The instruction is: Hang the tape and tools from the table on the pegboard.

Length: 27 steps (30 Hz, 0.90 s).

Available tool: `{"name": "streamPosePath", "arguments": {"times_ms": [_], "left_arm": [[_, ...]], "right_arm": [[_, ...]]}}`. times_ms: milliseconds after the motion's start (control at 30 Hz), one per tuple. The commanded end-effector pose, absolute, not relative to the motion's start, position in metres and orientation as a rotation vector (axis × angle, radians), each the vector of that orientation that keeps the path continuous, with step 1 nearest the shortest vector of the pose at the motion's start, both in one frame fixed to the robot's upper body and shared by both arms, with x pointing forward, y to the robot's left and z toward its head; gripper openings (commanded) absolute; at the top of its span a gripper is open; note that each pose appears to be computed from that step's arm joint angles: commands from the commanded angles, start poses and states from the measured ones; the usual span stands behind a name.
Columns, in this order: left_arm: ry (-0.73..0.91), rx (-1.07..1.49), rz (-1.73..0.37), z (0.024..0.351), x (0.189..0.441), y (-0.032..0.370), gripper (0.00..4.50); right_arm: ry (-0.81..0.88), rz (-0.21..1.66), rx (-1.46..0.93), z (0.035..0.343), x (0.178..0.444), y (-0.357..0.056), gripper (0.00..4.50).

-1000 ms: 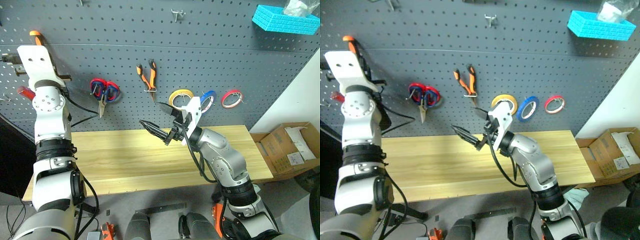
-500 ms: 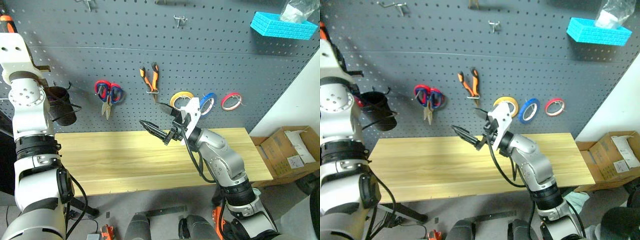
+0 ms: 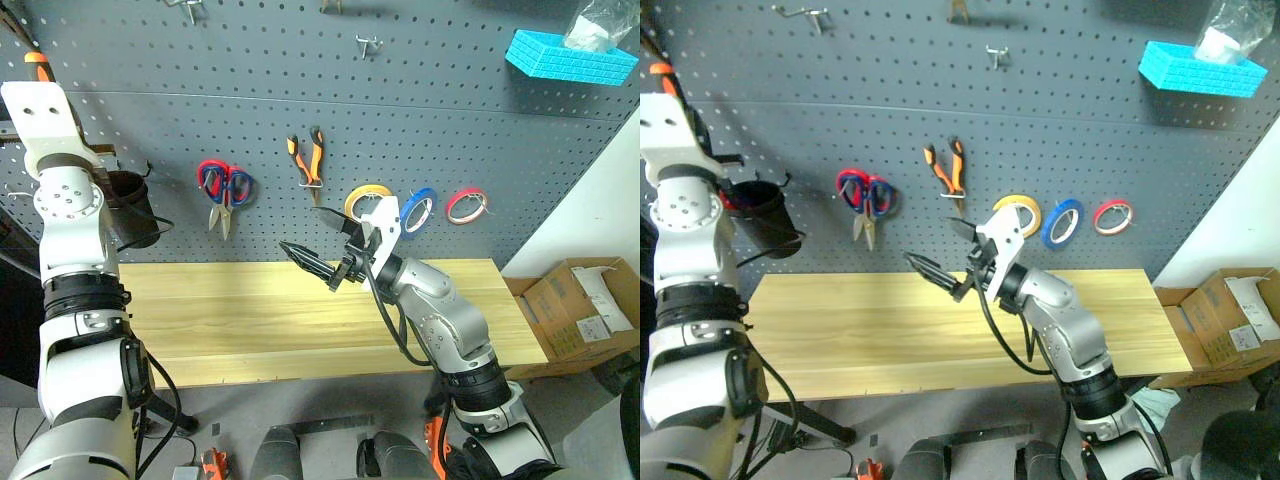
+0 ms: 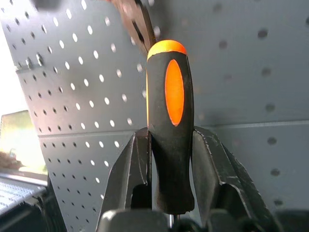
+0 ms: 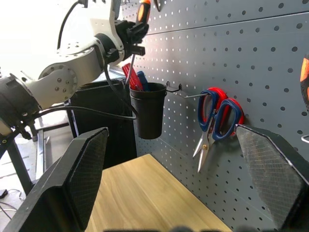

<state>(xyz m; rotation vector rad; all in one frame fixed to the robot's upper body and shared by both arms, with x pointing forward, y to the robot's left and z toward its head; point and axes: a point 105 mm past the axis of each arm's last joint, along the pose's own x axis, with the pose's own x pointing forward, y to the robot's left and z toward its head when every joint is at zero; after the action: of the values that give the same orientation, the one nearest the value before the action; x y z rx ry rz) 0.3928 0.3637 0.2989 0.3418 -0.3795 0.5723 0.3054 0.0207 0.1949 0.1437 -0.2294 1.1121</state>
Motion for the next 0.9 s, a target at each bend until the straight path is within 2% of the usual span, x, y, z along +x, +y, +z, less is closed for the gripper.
{"name": "streamPosePath", "arguments": {"times_ms": [33, 200, 467, 833, 900], "left_arm": [[-0.464, 0.343, 0.54, 0.327, 0.396, 0.352, 0.81], [-0.44, 0.338, 0.458, 0.325, 0.413, 0.337, 0.81], [-0.448, 0.341, 0.46, 0.324, 0.415, 0.336, 0.81], [-0.455, 0.338, 0.468, 0.323, 0.412, 0.339, 4.37], [-0.456, 0.337, 0.473, 0.323, 0.411, 0.34, 4.44]], "right_arm": [[-0.293, 1.102, 0.138, 0.208, 0.302, 0.017, 4.5], [-0.29, 1.103, 0.135, 0.208, 0.302, 0.017, 4.5], [-0.289, 1.093, 0.132, 0.208, 0.303, 0.015, 4.5], [-0.288, 1.094, 0.129, 0.207, 0.303, 0.015, 4.5], [-0.289, 1.094, 0.128, 0.207, 0.303, 0.015, 4.5]]}}
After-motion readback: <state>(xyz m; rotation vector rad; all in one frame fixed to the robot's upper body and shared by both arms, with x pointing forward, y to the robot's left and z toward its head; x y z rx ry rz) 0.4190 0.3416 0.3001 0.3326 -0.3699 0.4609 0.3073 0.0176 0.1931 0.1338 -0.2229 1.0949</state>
